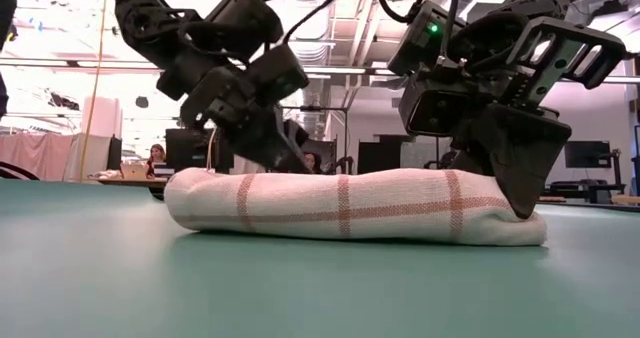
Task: Roll towel into tight, uniform cylinder
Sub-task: Roll the white patterned towel
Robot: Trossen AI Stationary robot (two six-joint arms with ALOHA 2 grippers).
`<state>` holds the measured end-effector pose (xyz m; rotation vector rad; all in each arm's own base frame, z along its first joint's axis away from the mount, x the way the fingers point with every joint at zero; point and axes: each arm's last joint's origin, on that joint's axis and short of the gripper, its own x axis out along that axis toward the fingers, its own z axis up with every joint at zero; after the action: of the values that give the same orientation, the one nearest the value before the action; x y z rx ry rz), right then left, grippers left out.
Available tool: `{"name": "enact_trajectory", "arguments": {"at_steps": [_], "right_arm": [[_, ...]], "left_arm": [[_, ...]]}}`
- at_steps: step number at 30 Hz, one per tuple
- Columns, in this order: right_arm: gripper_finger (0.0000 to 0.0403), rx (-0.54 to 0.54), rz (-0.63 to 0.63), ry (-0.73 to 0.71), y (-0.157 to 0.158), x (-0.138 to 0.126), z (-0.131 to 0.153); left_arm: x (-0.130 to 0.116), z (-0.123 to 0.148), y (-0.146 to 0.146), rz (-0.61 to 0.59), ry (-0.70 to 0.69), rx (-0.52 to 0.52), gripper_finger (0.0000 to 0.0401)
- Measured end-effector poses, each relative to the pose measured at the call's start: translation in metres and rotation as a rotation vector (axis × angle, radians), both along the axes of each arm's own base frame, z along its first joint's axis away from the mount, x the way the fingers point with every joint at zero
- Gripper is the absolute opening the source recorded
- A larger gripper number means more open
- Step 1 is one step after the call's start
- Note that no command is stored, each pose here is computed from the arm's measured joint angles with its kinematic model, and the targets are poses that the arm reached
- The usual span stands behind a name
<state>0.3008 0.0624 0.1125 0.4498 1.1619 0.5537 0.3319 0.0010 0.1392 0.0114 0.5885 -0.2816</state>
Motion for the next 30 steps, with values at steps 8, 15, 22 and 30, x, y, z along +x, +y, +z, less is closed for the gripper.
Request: {"name": "enact_trajectory", "arguments": {"at_steps": [8,15,22,30], "right_arm": [[0.0037,-0.008,-0.008,-0.005,0.000,0.003,0.003],[0.0037,-0.016,-0.031,-0.012,0.001,0.010,0.009],[0.0037,-0.003,-0.093,0.062,0.000,0.008,0.008],[0.0037,-0.010,-0.130,0.132,-0.001,0.004,0.007]], "left_arm": [[-0.003,-0.027,0.001,-0.013,0.143,0.055,0.0000],[-0.002,-0.044,0.006,0.021,0.211,0.010,0.0000],[-0.007,-0.048,0.005,0.054,0.304,-0.065,0.0000],[-0.009,-0.050,0.005,0.106,0.360,-0.142,0.0000]]}}
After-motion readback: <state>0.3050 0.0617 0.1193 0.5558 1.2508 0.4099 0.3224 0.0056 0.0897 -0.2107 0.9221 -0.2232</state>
